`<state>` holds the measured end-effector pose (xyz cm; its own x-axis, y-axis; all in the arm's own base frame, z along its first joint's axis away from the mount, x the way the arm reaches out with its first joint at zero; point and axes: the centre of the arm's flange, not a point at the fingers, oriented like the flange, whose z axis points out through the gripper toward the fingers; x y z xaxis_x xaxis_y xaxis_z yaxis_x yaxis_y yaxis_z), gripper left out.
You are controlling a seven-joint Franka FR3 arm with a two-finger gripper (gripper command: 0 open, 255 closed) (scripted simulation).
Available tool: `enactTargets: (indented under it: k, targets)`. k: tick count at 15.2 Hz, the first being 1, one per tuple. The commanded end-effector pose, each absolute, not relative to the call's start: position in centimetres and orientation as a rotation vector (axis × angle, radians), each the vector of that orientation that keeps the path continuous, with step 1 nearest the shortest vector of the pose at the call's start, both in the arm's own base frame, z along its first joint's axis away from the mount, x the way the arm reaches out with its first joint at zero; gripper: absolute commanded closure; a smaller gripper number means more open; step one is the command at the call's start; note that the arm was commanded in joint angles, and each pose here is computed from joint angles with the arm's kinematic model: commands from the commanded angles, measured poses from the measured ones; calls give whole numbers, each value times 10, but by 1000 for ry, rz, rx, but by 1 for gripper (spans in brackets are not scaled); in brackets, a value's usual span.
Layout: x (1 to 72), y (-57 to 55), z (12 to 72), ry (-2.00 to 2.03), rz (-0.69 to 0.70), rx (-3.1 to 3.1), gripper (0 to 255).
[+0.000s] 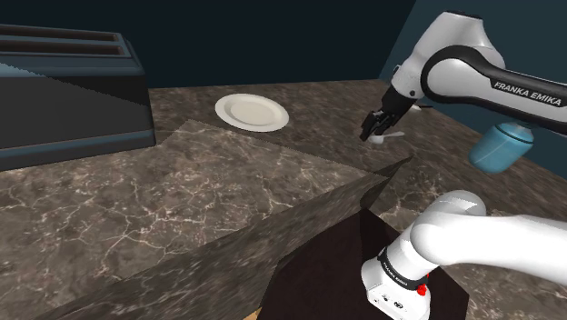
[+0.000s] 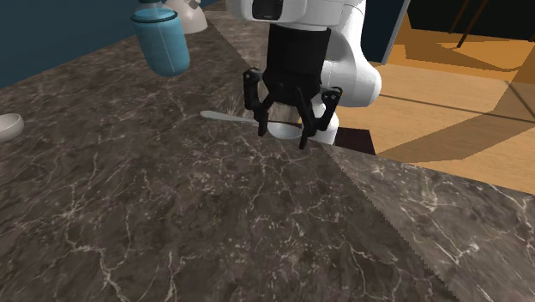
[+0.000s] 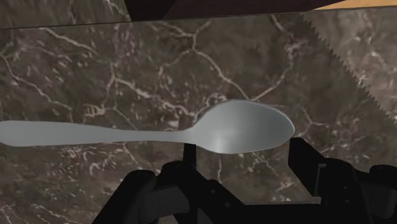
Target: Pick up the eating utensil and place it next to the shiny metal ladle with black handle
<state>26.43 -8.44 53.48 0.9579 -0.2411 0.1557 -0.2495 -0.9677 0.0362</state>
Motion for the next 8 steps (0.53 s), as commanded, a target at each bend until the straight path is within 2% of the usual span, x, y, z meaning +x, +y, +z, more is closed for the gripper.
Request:
enactTargets:
  k: [1,8]
  targets:
    - [264,-85,547,-383,232,3053,255]
    - [264,-85,584,-383,232,3053,255]
